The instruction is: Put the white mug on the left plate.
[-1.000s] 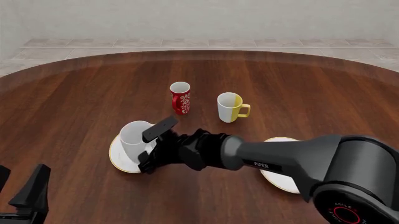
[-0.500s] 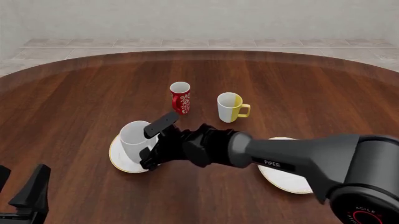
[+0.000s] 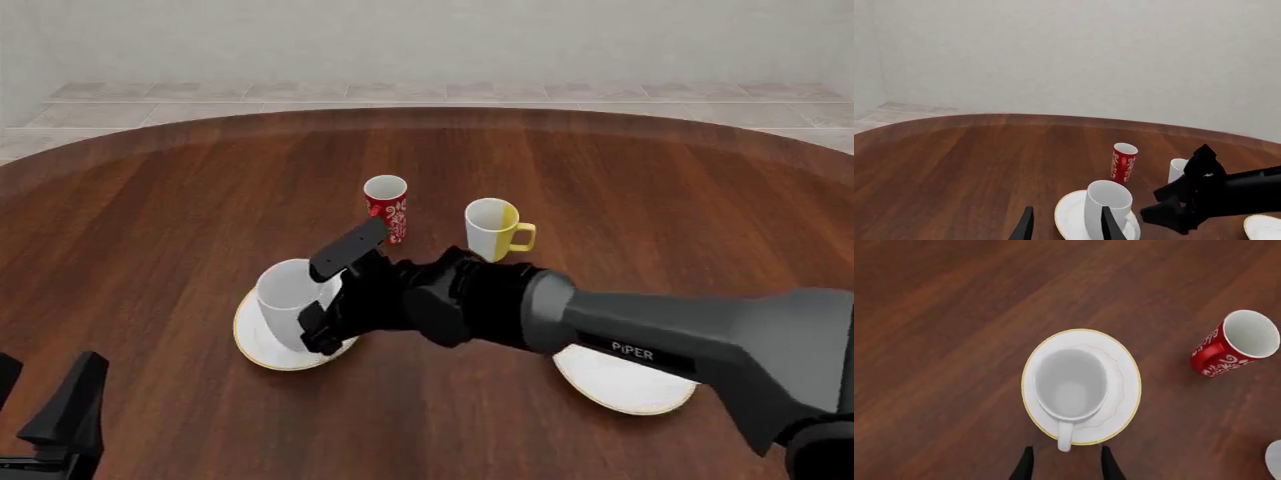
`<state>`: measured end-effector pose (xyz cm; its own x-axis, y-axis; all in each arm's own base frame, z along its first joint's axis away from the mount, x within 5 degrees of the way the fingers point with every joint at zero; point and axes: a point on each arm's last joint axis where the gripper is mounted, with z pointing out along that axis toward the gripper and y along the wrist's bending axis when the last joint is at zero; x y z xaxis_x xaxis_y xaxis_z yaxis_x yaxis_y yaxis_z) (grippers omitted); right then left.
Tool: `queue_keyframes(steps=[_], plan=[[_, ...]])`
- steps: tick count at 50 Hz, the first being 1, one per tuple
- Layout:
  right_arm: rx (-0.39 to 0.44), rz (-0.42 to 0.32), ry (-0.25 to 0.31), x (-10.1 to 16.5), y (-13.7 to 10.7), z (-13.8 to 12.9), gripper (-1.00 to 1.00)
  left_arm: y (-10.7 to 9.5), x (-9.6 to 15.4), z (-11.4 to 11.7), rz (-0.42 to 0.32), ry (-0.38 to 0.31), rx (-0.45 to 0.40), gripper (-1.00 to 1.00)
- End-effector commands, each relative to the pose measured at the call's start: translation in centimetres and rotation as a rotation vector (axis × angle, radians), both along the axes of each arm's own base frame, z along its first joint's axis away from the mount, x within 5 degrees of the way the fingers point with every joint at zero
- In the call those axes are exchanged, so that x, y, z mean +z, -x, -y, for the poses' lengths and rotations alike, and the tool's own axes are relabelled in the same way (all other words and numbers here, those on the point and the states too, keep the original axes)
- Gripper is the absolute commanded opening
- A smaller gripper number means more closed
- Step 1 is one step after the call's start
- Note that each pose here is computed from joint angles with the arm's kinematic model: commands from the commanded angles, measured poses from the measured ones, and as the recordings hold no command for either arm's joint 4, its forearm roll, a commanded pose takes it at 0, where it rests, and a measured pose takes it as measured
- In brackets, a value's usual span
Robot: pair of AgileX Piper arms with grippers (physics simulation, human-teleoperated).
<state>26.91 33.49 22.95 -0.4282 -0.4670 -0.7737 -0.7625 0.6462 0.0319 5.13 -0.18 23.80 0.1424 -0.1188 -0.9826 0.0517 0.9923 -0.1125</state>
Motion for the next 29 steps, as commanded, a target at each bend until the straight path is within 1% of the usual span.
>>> queue_keyframes(steps=[1,14,29], plan=[[0.011,0.026,-0.009,2.2,0.7,0.9,1.0,0.0,-0.1,0.0,-0.002,-0.005,-0.002,1.0],[0.01,0.044,-0.022,3.8,1.6,2.4,1.0,0.0,-0.1,0.0,-0.004,-0.016,-0.005,1.0],[0.009,0.047,-0.04,4.4,2.4,3.0,1.0,-0.1,-0.4,0.1,-0.013,-0.023,-0.007,1.0]])
